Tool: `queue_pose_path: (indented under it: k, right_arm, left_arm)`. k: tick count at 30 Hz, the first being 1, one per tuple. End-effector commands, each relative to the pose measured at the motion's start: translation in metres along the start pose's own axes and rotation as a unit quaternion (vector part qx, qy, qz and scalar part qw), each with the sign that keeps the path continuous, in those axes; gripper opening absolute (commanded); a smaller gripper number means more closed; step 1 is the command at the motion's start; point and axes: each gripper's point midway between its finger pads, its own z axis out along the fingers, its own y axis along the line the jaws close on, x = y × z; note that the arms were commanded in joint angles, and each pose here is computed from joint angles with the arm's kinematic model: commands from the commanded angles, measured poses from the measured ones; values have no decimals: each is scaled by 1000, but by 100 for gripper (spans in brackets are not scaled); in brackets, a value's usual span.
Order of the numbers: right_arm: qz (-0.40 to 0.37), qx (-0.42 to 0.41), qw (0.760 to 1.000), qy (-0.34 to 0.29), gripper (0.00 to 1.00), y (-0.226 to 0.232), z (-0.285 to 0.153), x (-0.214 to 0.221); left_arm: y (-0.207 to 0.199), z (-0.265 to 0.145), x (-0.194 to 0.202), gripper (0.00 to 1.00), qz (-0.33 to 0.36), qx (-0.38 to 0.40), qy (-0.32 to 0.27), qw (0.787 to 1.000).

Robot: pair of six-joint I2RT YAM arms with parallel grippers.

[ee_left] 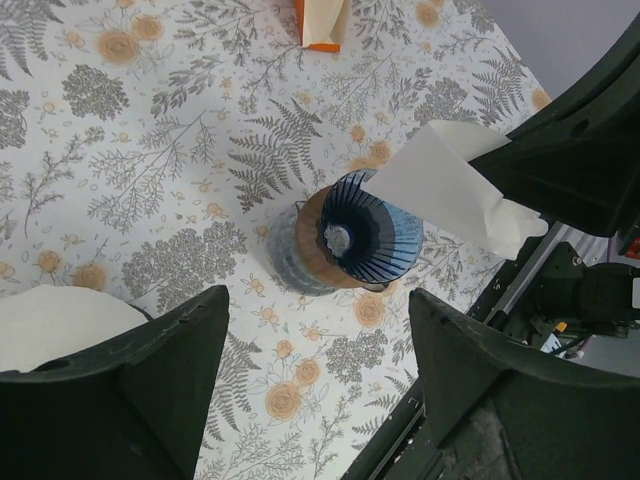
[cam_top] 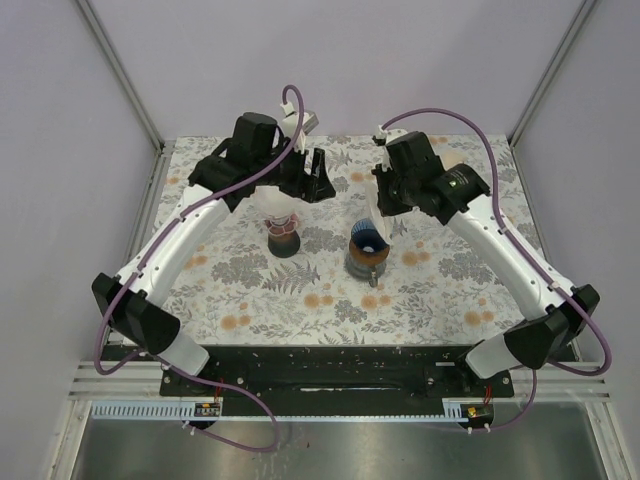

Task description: Place the coffee filter in the dripper

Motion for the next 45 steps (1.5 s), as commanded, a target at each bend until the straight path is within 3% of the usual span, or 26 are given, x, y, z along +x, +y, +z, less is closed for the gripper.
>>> queue_pose_path:
  k: [1, 11, 25, 38, 45]
  right_arm:
    - [3, -53, 997, 64, 0, 10, 7, 21]
    - [-7, -34, 991, 131, 0, -2, 36, 44]
    - [-15, -18, 987, 159, 0, -8, 79, 55]
    - [-8, -36, 989, 143, 2, -1, 79, 49]
    - [-9, -31, 990, 134, 5, -4, 79, 47]
  left_arm:
    - [-7, 9, 1, 76, -29, 21, -2, 999]
    - [-5, 21, 15, 77, -45, 30, 20, 998]
    - [-14, 54, 40, 78, -66, 39, 56, 995]
    - [-7, 93, 45, 79, -14, -16, 68, 997]
    - [-2, 104, 69, 72, 1, -24, 99, 995]
